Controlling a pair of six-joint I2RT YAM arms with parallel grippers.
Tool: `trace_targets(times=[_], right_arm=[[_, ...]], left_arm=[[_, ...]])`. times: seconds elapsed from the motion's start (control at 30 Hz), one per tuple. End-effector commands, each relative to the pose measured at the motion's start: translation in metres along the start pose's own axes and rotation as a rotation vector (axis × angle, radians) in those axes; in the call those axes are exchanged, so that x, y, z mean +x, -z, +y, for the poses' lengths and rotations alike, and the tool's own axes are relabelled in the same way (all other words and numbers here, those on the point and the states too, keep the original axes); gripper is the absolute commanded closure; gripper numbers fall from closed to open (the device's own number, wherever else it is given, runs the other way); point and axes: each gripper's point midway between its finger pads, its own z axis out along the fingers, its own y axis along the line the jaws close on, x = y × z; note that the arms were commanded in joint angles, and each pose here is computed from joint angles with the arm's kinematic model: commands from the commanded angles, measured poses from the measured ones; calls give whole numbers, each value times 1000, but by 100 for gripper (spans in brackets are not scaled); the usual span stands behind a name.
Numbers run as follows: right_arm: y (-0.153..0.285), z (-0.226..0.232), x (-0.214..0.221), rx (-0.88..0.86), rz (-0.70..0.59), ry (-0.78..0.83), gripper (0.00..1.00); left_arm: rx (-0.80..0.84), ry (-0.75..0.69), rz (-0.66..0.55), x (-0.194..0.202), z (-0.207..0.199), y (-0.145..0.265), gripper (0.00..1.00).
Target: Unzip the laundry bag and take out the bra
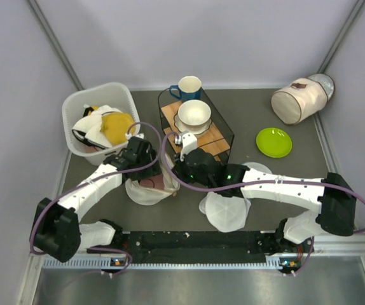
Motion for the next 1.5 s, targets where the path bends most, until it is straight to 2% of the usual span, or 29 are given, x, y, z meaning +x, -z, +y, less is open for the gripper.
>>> trace_targets(times=[0.0, 0.17, 0.27, 0.3, 0.37, 0.4, 0.63, 0.8, 0.97, 1.1, 1.23, 1.47], right_arm=[[5, 7, -27, -22, -69, -30, 100], [6, 6, -27, -17, -73, -30, 100], [6, 7, -28, -18, -72, -28, 100], [6, 7, -29, -18, -74, -27, 100], [6, 6, -29, -18, -76, -27, 100], [6, 6, -29, -17, -76, -27, 100], [5, 4, -25, -10, -66, -25, 100], [4, 5, -22, -15, -61, -34, 100], [4, 4, -23, -11, -63, -30, 100], [3, 3, -21, -9, -59, -24, 100], [4, 2, -20, -8, -59, -27, 100], [5, 0, -16, 0, -54, -30, 100]], left_arm=[[-66, -22, 40, 5, 8, -19, 27], [-99, -24, 78, 20, 17, -36, 36], [-95, -23, 90, 25, 16, -40, 49], [-91, -23, 89, 24, 14, -38, 69], [-68, -18, 74, 18, 8, -29, 95], [-50, -18, 66, 14, 3, -23, 100], [182, -77, -24, -24, -44, 58, 100], [285, -94, -46, -35, -64, 103, 100], [399, -99, -80, -45, -85, 132, 100], [530, -117, -20, -41, -108, 151, 100], [608, -106, -2, -44, -117, 163, 100], [709, -75, -48, -67, -112, 194, 100]])
